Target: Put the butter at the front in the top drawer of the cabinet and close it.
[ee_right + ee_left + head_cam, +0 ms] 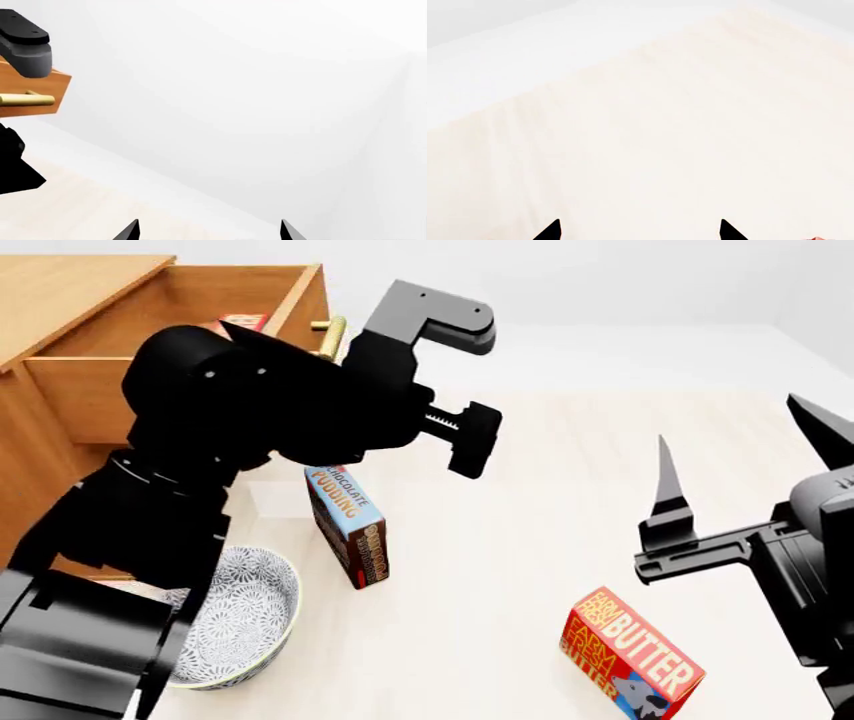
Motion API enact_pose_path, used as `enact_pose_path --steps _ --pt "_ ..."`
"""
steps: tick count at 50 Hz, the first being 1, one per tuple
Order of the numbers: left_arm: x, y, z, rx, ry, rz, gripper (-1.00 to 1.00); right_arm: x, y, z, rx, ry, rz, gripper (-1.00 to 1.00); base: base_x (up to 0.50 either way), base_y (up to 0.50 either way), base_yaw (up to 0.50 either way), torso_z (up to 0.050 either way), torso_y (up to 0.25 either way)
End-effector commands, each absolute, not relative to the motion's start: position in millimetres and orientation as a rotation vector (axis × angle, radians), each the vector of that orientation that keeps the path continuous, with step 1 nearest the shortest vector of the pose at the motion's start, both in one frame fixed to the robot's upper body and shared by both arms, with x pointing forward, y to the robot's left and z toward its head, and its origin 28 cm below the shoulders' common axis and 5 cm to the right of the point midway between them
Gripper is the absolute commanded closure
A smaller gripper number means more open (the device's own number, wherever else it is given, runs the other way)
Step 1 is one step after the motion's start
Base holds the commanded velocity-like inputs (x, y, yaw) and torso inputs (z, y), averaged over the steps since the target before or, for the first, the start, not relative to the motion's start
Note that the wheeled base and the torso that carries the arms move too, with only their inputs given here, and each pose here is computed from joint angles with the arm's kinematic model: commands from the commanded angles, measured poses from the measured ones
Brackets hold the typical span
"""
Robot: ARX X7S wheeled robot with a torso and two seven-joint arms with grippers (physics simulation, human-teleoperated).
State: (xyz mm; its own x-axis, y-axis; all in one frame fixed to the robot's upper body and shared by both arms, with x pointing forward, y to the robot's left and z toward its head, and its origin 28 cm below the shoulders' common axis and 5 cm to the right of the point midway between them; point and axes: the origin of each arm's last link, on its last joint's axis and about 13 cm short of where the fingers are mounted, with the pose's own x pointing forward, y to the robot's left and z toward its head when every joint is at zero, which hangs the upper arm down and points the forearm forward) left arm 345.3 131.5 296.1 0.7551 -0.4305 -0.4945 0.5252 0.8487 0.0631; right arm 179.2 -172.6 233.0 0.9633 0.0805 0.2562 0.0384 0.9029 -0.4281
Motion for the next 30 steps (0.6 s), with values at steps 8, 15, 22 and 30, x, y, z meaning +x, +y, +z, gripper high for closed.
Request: enact_pose_path --steps 8,15,22,30 --pt "374 129 290 0.132 0.434 -0.416 -1.00 178 -173 230 -0.439 -0.271 0.020 -1.00 0.00 0.00 0.00 0.000 0.000" --pt "382 133 284 0.141 0.442 -0.339 -1.00 177 -173 231 -0.440 -0.272 0.019 -1.00 0.00 0.00 0.00 0.000 0.000" --pt "387 139 279 0.154 0.448 -0.273 -1.00 177 -173 231 -0.439 -0.272 0.018 -1.00 0.00 0.00 0.00 0.000 0.000" --pt "390 145 275 0.164 0.458 -0.225 -1.00 177 -173 230 -0.434 -0.271 0.019 -1.00 0.00 0.00 0.00 0.000 0.000"
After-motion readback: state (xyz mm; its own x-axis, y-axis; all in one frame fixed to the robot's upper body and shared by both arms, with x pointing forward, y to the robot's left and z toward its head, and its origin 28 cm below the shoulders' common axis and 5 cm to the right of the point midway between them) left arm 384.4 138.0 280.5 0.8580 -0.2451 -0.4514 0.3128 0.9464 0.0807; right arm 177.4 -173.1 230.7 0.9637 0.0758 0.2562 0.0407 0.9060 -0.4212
